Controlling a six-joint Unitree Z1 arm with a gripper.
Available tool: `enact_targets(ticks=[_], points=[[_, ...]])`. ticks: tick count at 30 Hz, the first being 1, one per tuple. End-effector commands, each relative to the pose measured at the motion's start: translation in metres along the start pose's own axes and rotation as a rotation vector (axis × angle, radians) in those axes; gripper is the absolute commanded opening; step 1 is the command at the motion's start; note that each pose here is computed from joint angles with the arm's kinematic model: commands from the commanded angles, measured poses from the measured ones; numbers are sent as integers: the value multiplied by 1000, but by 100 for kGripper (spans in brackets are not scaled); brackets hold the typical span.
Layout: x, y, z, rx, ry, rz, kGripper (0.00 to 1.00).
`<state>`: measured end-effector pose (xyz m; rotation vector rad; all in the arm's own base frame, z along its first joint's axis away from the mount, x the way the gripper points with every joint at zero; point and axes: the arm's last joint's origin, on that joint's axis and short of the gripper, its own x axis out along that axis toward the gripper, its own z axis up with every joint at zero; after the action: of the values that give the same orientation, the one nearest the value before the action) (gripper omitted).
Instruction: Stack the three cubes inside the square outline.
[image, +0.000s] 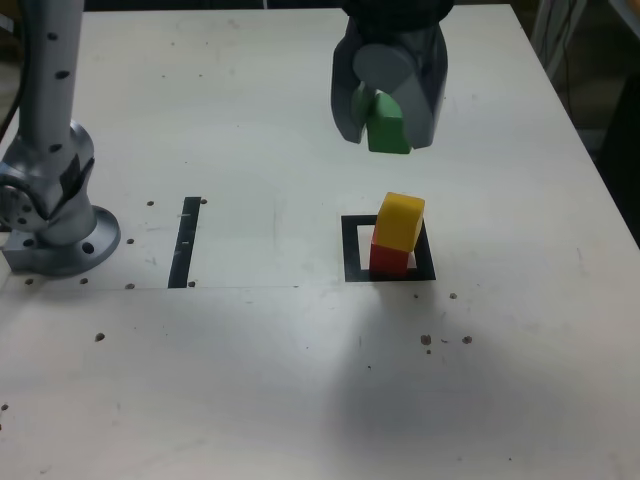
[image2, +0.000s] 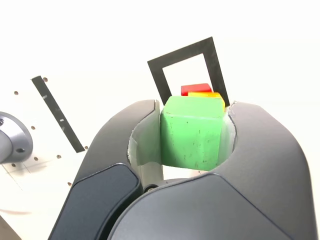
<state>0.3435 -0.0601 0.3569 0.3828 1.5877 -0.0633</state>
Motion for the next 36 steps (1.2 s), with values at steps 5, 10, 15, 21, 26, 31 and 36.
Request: enact_targets(ticks=[5, 10, 15, 21, 26, 31, 36], points=[[9, -7, 7, 1, 36, -27, 17], [17, -14, 18, 3, 57, -41, 17], [26, -22, 28, 10, 77, -54, 17], [34, -27, 35, 16, 96, -59, 17], [38, -27, 37, 21, 104, -54, 17], [45, -26, 41, 26, 116, -53, 17], [49, -25, 44, 28, 118, -53, 18]])
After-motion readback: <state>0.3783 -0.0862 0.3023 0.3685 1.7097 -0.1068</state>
